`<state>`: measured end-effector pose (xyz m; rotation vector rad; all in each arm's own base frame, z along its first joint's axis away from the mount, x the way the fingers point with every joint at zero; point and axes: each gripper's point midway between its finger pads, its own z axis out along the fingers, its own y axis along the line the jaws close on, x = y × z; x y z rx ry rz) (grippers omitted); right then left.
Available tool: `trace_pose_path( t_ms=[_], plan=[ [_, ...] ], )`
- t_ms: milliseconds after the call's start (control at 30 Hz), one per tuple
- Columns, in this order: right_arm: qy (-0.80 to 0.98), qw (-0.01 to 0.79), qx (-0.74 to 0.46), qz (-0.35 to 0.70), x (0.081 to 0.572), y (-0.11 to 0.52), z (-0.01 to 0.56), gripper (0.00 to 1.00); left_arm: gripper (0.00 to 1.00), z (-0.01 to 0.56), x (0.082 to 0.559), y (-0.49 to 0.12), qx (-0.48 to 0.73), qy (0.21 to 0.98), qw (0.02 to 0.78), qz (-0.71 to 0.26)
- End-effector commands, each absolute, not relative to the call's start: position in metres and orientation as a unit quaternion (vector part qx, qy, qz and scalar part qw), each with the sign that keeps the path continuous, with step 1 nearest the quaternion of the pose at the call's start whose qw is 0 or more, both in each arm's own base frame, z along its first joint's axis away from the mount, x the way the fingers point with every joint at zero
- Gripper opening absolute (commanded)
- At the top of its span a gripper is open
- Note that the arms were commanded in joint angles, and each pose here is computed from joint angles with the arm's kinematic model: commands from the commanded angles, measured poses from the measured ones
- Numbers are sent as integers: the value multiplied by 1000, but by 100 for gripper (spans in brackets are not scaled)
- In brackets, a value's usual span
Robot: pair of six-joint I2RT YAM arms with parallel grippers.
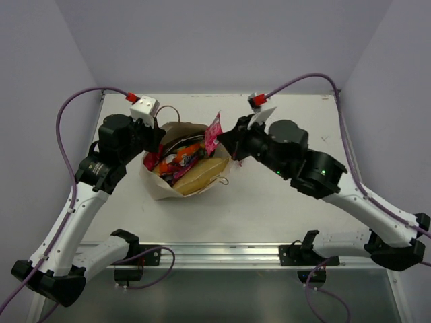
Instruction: Take the snacks out of the paper bag
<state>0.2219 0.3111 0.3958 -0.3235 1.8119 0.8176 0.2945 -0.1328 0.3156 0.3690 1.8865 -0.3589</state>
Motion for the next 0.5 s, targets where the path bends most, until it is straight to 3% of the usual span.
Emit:
trace_pose_path(
  t_ms=[0, 100, 233, 467],
  plan=[
    [715, 589, -126, 355, 220, 281, 447, 0, 0, 337, 297, -132, 156, 779, 589, -147],
    [721, 603, -77, 331, 238, 243, 446, 0, 0, 337, 297, -132, 159, 779, 588, -148],
    [755, 596, -6, 272, 284, 189, 398, 0, 0, 340, 296, -134, 167, 775, 591, -151],
    [797, 553, 27, 240, 351, 163, 315, 0, 0, 340, 292, -139, 188, 771, 587, -159]
  ],
)
